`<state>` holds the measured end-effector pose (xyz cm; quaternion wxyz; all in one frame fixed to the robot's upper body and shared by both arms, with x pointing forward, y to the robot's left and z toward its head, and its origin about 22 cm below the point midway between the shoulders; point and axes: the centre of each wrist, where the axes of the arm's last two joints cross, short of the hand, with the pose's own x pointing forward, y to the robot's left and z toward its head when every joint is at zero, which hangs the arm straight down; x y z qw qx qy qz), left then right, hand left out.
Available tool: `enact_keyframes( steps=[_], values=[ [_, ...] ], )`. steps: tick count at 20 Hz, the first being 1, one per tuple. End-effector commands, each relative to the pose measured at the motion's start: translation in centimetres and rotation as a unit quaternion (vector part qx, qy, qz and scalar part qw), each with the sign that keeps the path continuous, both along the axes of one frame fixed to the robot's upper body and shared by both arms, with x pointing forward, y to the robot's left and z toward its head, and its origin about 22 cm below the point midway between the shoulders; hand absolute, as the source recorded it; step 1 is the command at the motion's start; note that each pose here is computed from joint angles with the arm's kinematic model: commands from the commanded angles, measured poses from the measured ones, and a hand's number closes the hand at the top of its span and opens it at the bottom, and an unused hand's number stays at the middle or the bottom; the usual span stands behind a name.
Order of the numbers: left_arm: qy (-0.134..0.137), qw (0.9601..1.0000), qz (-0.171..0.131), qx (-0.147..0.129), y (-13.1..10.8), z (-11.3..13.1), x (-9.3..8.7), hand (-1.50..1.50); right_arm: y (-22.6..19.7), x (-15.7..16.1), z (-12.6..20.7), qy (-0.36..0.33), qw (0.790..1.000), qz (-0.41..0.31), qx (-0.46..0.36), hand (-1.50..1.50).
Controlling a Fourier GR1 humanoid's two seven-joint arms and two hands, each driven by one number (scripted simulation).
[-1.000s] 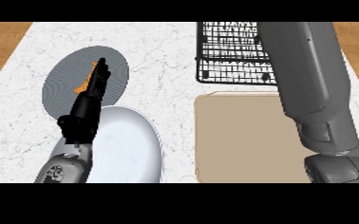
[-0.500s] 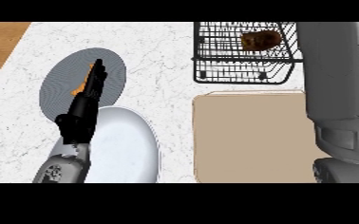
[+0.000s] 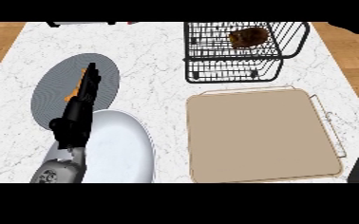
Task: Pick the sweet potato from the tray and place it in the tiered basket
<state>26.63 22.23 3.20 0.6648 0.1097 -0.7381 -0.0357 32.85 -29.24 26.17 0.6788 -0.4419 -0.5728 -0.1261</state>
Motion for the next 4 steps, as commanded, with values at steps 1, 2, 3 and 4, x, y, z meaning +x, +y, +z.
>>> enact_keyframes(
  steps=[1,2,3,4],
  values=[
    [0.010,0.9999,0.000,-0.008,0.0,-0.3,0.3,0.00,-3.7,-6.5,-2.5,-0.012,1.000,-0.006,0.002,-1.50],
    [0.012,0.9999,0.000,-0.012,-0.5,-0.6,-0.6,0.00,-5.3,-8.1,-1.2,-0.011,1.000,-0.007,-0.006,-1.50],
    [0.011,0.9999,0.010,-0.003,-0.1,-0.4,0.0,0.00,-5.6,-9.5,-1.7,-0.014,1.000,0.010,0.012,-1.50],
    [0.016,0.9997,0.013,-0.010,-0.2,-2.1,-1.1,0.00,-6.9,-10.8,-3.3,-0.014,1.000,0.009,0.002,-1.50]
  ],
)
